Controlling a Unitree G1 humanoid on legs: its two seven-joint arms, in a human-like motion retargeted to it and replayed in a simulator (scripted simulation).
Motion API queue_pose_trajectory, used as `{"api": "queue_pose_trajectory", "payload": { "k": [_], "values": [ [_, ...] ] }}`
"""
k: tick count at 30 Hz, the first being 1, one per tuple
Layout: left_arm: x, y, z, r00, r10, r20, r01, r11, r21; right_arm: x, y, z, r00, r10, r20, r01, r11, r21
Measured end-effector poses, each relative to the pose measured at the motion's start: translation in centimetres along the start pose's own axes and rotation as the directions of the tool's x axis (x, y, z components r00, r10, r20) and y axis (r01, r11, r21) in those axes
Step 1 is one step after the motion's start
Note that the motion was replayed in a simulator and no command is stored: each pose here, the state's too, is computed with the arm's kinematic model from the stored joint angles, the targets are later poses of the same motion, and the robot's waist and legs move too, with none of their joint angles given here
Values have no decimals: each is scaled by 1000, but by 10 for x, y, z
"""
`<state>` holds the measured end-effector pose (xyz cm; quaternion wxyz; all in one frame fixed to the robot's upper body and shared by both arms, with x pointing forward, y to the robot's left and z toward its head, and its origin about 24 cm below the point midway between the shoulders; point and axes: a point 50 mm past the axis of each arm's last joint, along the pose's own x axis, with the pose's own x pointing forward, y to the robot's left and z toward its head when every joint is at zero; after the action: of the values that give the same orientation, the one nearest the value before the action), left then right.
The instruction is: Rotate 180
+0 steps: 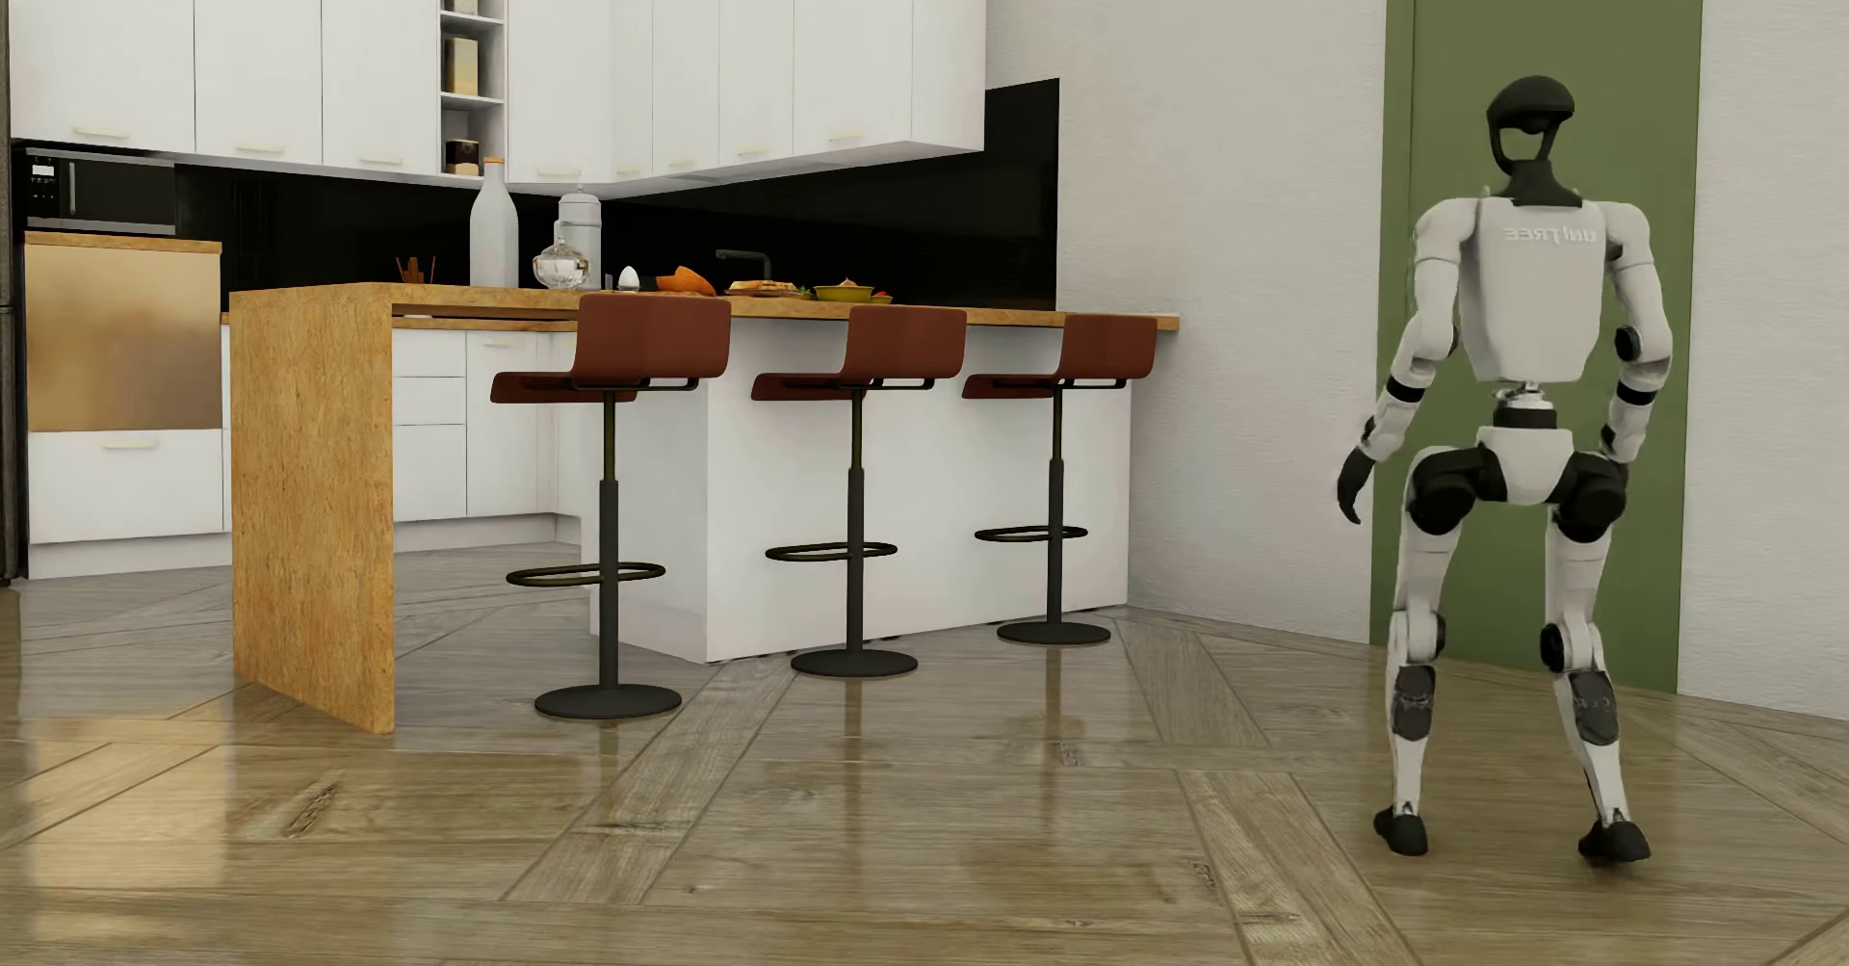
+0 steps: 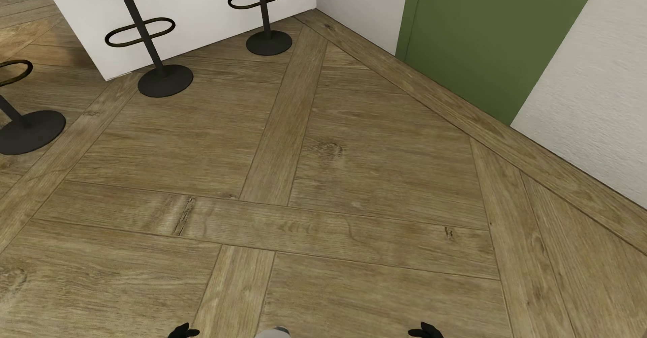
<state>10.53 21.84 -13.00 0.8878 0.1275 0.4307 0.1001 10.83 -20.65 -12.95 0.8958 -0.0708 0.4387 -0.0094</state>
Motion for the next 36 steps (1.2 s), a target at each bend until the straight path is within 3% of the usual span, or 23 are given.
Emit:
{"api": "queue_pose_trajectory", "payload": {
  "k": [2,5,7,8,10,12,14,18,20,21,24,26,27,30,31,33,36],
  "values": [
    [-5,-7,-3,1000,3,-3,-3,1000,-27,-11,-18,-31,992,-38,-119,42,999,31],
    [-1,10,-7,998,23,-52,-23,1000,-8,5,8,17,998,54,14,-53,998,-36],
    [3,9,-6,998,10,-55,-10,1000,3,9,38,30,986,152,74,-146,986,-75],
    [3,4,1,1000,-9,-17,9,1000,6,6,35,23,984,161,70,-155,984,-84],
    [0,3,3,1000,-12,26,12,1000,-4,-4,0,-11,997,69,-19,-69,998,14],
    [-8,-12,-13,998,-40,-47,37,998,-58,5,-3,12,999,16,37,-19,998,66],
    [-4,-1,-14,995,-28,-101,26,999,-24,12,17,37,993,40,110,-43,999,18],
    [-10,-7,-18,993,-40,-111,33,997,-68,15,-1,42,992,-29,120,32,999,-22],
    [-3,6,-23,991,-18,-132,13,999,-40,15,18,62,978,35,208,-25,998,-54],
    [1,15,-12,996,8,-83,-10,1000,-22,13,26,56,978,80,195,-66,995,-74],
    [-3,-5,6,999,12,45,-8,997,-83,-11,-5,-31,996,33,-83,-32,999,8],
    [-5,-21,4,1000,-14,4,14,990,-143,0,-3,-1,999,17,-31,-17,1000,15],
    [-5,-20,4,999,-43,-6,42,992,-115,7,-6,10,1000,1,-15,-1,1000,1],
    [-8,25,-23,995,-32,-98,26,998,-61,24,5,86,975,-21,219,24,1000,-7],
    [2,27,1,999,-44,-27,42,996,-76,21,8,87,970,-24,241,22,1000,12],
    [14,5,59,977,-110,184,130,987,-97,14,-8,37,992,-82,92,76,995,68],
    [12,-16,77,943,-163,292,193,978,-80,2,1,-6,992,-75,-102,86,991,104]
  ]
}}
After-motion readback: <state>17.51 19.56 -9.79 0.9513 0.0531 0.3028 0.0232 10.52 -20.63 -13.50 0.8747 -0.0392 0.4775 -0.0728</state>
